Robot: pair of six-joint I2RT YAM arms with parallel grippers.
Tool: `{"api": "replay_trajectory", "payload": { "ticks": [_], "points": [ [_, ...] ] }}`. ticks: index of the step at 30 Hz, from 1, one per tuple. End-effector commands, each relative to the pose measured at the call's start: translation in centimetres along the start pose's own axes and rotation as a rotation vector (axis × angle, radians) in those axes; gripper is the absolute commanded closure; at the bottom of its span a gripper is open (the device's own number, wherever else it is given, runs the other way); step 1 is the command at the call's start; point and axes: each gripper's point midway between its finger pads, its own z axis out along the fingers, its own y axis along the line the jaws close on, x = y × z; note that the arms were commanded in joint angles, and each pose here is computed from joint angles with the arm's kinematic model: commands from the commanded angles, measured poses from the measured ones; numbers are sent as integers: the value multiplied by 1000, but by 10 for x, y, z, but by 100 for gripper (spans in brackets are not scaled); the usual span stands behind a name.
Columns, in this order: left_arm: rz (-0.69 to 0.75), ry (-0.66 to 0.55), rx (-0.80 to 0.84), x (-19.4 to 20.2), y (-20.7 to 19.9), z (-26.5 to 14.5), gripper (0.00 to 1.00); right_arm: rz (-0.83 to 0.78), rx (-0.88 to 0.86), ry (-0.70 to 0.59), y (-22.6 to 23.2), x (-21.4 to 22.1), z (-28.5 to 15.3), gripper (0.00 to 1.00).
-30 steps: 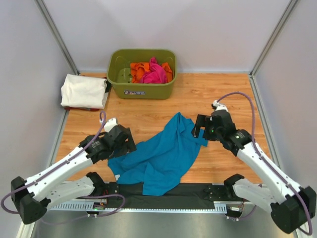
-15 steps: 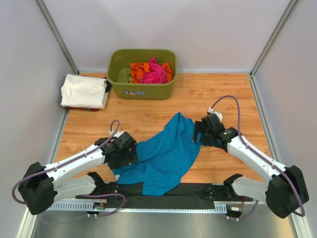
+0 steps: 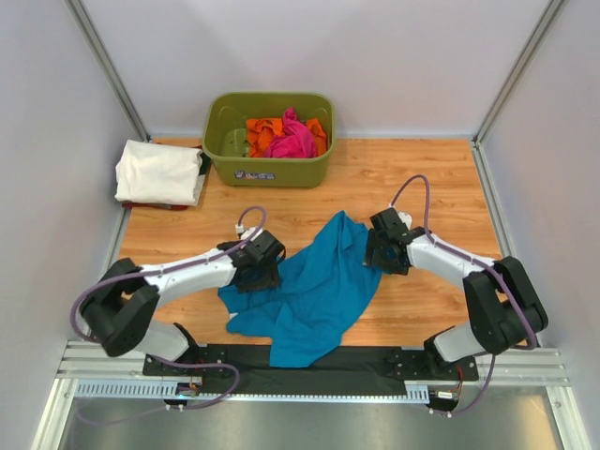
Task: Fold and stack the t-shirts
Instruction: Flatten the tshirt out
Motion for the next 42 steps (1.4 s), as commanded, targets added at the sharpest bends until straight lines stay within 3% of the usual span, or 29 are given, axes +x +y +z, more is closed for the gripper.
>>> {"api": "replay_trajectory", "payload": {
  "ticks": [1, 5, 8, 11, 17, 21, 27, 30, 38, 42],
  "points": [
    [6, -99, 46, -39, -37, 7, 32, 59, -2, -93, 9, -40, 6, 30],
    [12, -188, 38, -86, -56, -3, 33, 120, 39, -105, -11, -51, 15, 40],
    [-34, -221, -55, -116, -38, 0, 33, 224, 86, -104, -40, -59, 20, 41],
    [-58, -204, -130, -131, -11, 7, 33, 297, 106, -106, -66, -63, 20, 42],
    [59, -207, -19, -136, -19, -1, 31, 314, 104, -148, -78, -70, 4, 44],
    [58, -192, 108, -120, -29, -45, 26, 320, 12, -160, -64, -71, -10, 43],
    [56, -211, 186, -71, -49, -86, 19, 323, 34, -153, -70, -65, -32, 42],
    [113, -157, 191, -39, -71, -75, 16, 321, 60, -160, -77, -63, -45, 41],
    [273, -111, 35, -20, -103, -42, 16, 271, 13, -187, -77, -54, -63, 41],
    [275, -80, 15, -5, -105, -30, 24, 264, 34, -185, -82, -48, -57, 41]
  ]
}}
